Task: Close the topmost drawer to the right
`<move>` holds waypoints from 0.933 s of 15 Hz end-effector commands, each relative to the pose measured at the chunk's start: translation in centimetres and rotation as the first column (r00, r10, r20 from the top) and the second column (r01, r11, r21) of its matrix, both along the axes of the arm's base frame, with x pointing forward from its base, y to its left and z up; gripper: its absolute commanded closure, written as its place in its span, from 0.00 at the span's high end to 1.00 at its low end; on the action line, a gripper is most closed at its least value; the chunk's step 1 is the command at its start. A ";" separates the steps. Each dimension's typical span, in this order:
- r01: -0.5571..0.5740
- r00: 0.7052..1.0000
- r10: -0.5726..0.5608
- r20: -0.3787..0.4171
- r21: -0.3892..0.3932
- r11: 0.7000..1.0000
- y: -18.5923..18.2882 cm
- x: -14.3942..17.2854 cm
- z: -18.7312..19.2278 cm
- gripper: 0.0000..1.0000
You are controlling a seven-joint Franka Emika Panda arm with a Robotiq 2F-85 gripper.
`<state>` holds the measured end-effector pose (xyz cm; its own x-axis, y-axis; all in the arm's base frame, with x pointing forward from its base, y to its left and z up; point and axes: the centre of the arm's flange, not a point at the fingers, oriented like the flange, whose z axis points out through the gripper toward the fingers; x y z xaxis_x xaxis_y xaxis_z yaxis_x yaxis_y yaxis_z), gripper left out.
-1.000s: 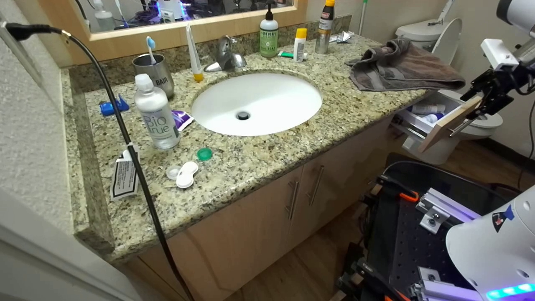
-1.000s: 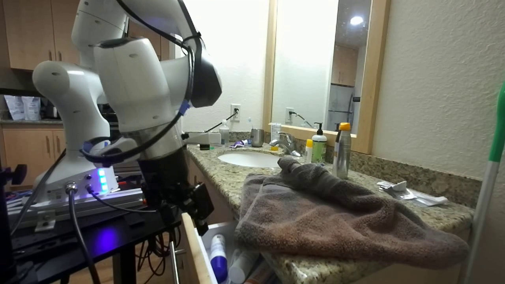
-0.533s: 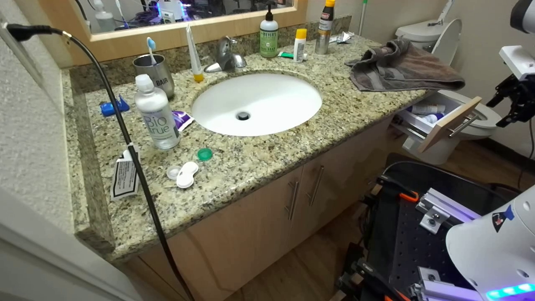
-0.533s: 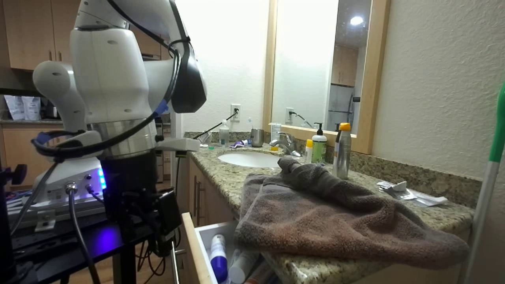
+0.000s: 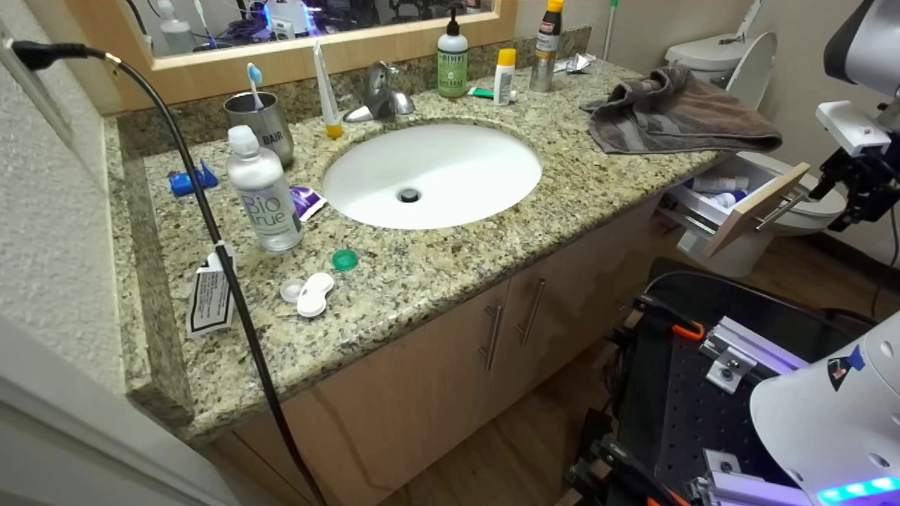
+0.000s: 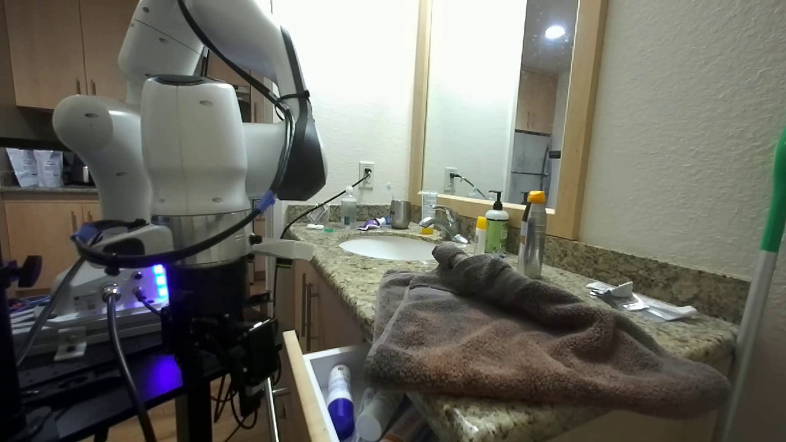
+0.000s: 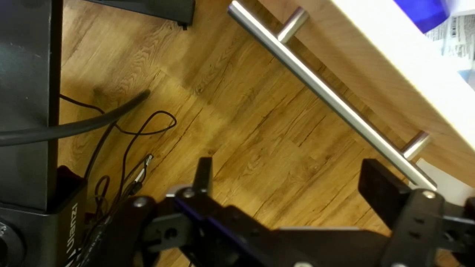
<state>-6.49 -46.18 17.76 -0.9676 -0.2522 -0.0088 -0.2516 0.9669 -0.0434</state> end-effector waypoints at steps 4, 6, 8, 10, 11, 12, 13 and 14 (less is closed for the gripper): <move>0.017 0.995 -0.021 0.095 0.042 0.999 -0.4 4.8 -3.1 1.00; 0.040 0.993 -0.046 0.111 0.051 0.998 -0.7 5.3 -3.8 1.00; 0.048 0.987 -0.055 0.150 0.048 0.998 -1.1 5.8 -4.4 1.00; 0.081 0.974 -0.081 0.214 0.009 0.997 -1.5 6.6 -5.1 1.00; 0.108 0.963 -0.102 0.251 -0.012 0.994 -1.7 7.2 -5.3 1.00; 0.142 0.950 -0.135 0.283 -0.003 0.990 -1.9 8.0 -5.5 1.00; 0.163 0.939 -0.159 0.305 0.013 0.987 -2.3 8.7 -5.5 1.00; 0.177 0.926 -0.177 0.333 0.031 0.984 -2.4 9.4 -5.5 1.00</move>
